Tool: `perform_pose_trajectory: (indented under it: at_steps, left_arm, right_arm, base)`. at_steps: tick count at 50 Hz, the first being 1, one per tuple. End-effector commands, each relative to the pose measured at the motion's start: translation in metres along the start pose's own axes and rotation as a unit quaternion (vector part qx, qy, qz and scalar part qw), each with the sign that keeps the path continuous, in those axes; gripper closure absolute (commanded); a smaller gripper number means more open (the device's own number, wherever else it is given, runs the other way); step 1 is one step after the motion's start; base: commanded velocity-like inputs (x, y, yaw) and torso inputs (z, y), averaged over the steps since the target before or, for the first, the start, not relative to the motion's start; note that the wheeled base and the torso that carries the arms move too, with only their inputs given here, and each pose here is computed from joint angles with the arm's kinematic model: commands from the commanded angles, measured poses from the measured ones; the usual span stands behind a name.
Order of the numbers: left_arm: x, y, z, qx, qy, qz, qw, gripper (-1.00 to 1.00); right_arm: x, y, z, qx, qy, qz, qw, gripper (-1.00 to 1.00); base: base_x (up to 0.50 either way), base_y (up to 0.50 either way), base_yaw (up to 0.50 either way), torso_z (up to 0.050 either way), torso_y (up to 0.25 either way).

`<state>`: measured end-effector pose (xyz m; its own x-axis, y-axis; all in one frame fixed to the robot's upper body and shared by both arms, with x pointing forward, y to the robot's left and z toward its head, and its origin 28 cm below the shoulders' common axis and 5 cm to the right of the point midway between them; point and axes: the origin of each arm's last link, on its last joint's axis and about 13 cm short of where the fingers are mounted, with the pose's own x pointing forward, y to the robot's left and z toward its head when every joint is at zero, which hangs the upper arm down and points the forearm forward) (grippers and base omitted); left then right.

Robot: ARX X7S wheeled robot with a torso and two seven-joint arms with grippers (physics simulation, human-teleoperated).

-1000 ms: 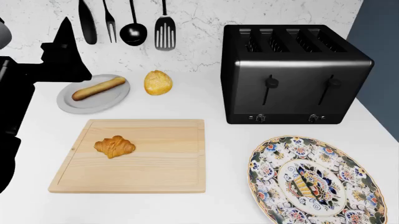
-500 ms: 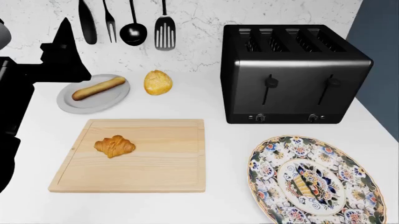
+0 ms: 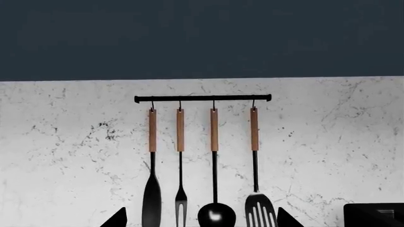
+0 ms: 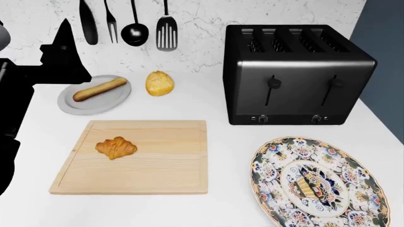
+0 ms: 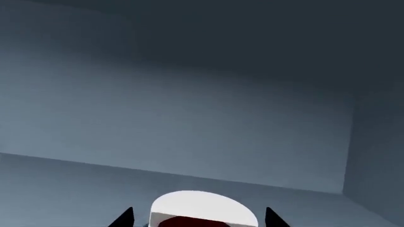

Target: From the different types of pastries on the counter, select a croissant and place it on the cutting board. Then retrieve a jar of jam from the cabinet and place it alongside the croissant on the cutting board.

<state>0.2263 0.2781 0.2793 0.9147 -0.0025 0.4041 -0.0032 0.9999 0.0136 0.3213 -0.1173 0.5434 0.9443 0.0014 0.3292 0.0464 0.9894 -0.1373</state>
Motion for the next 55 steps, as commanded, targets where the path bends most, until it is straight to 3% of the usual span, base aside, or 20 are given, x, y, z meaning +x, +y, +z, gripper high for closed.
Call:
perform_pose_trajectory:
  at_steps: [1, 2, 15, 29, 43, 55]
  left_arm:
    - [-0.001, 0.000, 0.000, 0.000, 0.000, 0.001, 1.000, -1.00]
    - [-0.001, 0.000, 0.001, 0.000, 0.000, 0.001, 1.000, -1.00]
    - [0.000, 0.000, 0.001, 0.000, 0.000, 0.001, 1.000, -1.00]
    - [0.000, -0.001, 0.000, -0.001, 0.000, 0.000, 1.000, -1.00]
    - [0.000, -0.002, 0.002, -0.001, -0.001, 0.000, 1.000, -1.00]
    - [0.001, -0.002, 0.001, -0.001, -0.001, -0.002, 1.000, -1.00]
  right_arm:
    - [0.015, 0.019, -0.078, 0.050, 0.184, 0.064, 0.980, -1.00]
    - [0.015, 0.019, -0.078, 0.051, 0.184, 0.063, 0.980, 1.00]
    - [0.007, 0.010, -0.061, 0.060, 0.138, 0.047, 0.988, 1.00]
    - [-0.026, -0.006, -0.009, 0.054, 0.011, 0.047, 0.997, 1.00]
    - [-0.059, -0.017, 0.024, 0.050, -0.076, 0.047, 0.995, 1.00]
    - [-0.077, -0.020, 0.048, 0.028, -0.178, 0.031, 0.983, 1.00]
  base:
    - [0.02, 0.00, 0.00, 0.000, 0.000]
    - [0.00, 0.00, 0.00, 0.000, 0.000]
    - [0.00, 0.00, 0.00, 0.000, 0.000]
    - [0.00, 0.00, 0.00, 0.000, 0.000]
    - [0.00, 0.00, 0.00, 0.000, 0.000]
    - [0.00, 0.00, 0.00, 0.000, 0.000]
